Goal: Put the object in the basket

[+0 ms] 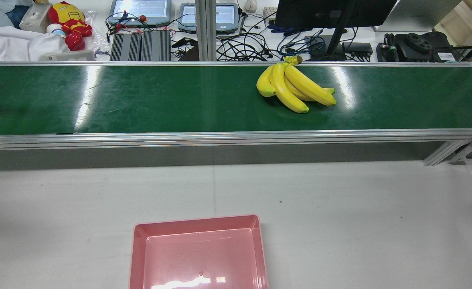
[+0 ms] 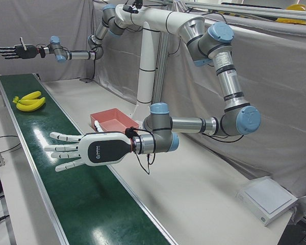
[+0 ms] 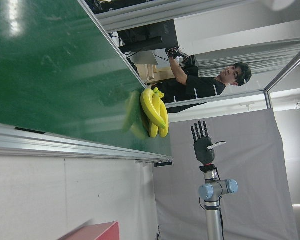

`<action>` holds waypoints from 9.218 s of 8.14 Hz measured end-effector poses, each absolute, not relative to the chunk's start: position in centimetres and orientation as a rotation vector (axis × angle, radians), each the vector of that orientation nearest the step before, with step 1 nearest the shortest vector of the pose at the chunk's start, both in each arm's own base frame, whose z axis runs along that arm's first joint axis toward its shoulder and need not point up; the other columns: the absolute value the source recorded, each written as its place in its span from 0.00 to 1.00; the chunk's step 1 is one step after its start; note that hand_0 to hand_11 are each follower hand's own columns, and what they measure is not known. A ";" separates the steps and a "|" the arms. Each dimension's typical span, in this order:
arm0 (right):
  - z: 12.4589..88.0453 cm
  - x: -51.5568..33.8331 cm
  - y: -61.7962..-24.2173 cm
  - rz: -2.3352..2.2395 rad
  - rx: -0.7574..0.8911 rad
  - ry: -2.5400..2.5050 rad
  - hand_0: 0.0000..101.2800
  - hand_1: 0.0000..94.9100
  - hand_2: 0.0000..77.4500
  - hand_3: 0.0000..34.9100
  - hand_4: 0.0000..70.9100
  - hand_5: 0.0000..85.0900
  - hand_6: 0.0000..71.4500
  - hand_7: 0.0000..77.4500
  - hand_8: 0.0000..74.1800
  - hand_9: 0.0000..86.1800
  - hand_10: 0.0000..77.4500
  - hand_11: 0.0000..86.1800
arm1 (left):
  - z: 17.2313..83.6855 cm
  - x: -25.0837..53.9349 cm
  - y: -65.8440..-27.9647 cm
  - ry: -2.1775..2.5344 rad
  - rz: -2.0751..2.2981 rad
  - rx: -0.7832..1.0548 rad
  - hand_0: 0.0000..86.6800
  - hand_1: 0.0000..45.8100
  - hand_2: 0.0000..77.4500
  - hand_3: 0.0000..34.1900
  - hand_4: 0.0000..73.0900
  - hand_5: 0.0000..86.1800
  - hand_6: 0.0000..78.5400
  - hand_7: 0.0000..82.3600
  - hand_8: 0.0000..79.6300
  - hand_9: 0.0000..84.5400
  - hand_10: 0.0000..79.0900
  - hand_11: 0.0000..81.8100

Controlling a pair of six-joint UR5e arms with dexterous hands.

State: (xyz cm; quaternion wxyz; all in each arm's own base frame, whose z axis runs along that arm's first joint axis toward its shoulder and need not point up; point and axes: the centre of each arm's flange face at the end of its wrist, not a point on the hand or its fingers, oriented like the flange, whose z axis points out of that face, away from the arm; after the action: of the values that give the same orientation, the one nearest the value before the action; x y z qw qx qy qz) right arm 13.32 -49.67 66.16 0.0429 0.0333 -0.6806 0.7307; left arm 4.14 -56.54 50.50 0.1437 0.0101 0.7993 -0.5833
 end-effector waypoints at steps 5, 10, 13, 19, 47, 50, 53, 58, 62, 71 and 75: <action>66.1 13.3 -49.7 2.233 0.103 -2.083 0.00 0.00 0.01 0.00 0.00 0.00 0.00 0.01 0.00 0.00 0.00 0.00 | 50.7 4.2 -56.4 2.295 -1.687 0.029 0.67 0.35 0.01 0.35 0.13 0.22 0.03 0.08 0.16 0.14 0.03 0.07; 66.2 13.3 -49.7 2.234 0.102 -2.082 0.00 0.00 0.01 0.00 0.00 0.00 0.00 0.01 0.00 0.00 0.00 0.00 | 51.0 4.9 -56.5 2.264 -1.677 0.061 0.67 0.36 0.01 0.31 0.17 0.22 0.04 0.09 0.16 0.14 0.03 0.09; 66.2 13.3 -49.7 2.234 0.103 -2.082 0.00 0.00 0.01 0.00 0.00 0.00 0.00 0.01 0.00 0.00 0.00 0.00 | 51.3 5.7 -56.4 2.255 -1.685 0.064 0.66 0.36 0.01 0.31 0.16 0.22 0.04 0.09 0.16 0.14 0.05 0.09; 66.2 13.3 -49.7 2.234 0.102 -2.082 0.00 0.00 0.01 0.00 0.00 0.00 0.00 0.01 0.00 0.00 0.00 0.00 | 52.2 7.3 -56.0 2.223 -1.690 0.048 0.65 0.33 0.01 0.31 0.16 0.21 0.04 0.09 0.16 0.14 0.05 0.09; 66.2 13.3 -49.7 2.233 0.102 -2.083 0.00 0.00 0.01 0.00 0.00 0.00 0.00 0.01 0.00 0.00 0.00 0.00 | 50.5 7.7 -56.8 2.189 -1.707 0.103 0.65 0.37 0.01 0.45 0.09 0.20 0.01 0.09 0.14 0.12 0.03 0.09; 66.2 13.3 -49.7 2.234 0.103 -2.082 0.00 0.00 0.01 0.00 0.00 0.00 0.00 0.01 0.00 0.00 0.00 0.00 | 47.4 8.3 -57.9 2.174 -1.661 0.168 0.67 0.42 0.01 0.57 0.04 0.22 0.01 0.09 0.14 0.12 0.05 0.11; 66.1 13.3 -49.7 2.233 0.103 -2.082 0.00 0.00 0.01 0.00 0.00 0.00 0.00 0.01 0.00 0.00 0.00 0.00 | 40.0 12.1 -59.6 2.079 -1.501 0.331 0.67 0.36 0.01 0.67 0.01 0.22 0.01 0.09 0.16 0.13 0.03 0.08; 66.1 13.3 -49.7 2.233 0.103 -2.082 0.00 0.00 0.01 0.00 0.00 0.00 0.00 0.01 0.00 0.00 0.00 0.00 | 31.2 19.5 -56.7 1.936 -1.283 0.494 0.66 0.37 0.01 0.66 0.01 0.22 0.01 0.09 0.16 0.13 0.03 0.06; 66.1 13.3 -49.7 2.233 0.103 -2.082 0.00 0.00 0.01 0.00 0.00 0.00 0.00 0.01 0.00 0.00 0.00 0.00 | 30.9 22.8 -55.5 1.870 -1.291 0.619 0.67 0.42 0.01 0.63 0.01 0.24 0.04 0.09 0.17 0.14 0.03 0.05; 66.1 13.3 -49.7 2.233 0.102 -2.083 0.00 0.00 0.01 0.00 0.00 0.00 0.00 0.01 0.00 0.00 0.00 0.00 | 31.3 30.3 -60.0 1.727 -1.311 0.674 0.63 0.30 0.01 0.59 0.01 0.20 0.02 0.08 0.21 0.12 0.01 0.02; 66.1 13.3 -49.7 2.233 0.103 -2.082 0.00 0.00 0.01 0.00 0.00 0.00 0.00 0.01 0.00 0.00 0.00 0.00 | 32.9 30.9 -60.4 1.712 -1.312 0.670 0.63 0.33 0.01 0.55 0.01 0.23 0.05 0.09 0.21 0.14 0.01 0.02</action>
State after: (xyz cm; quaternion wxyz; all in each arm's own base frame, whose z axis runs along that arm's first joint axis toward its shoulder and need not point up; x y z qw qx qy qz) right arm 13.31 -49.69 66.15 0.0433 0.0336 -0.6808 0.7304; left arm 30.87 -60.36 32.91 0.4274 0.2683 0.6852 -0.5253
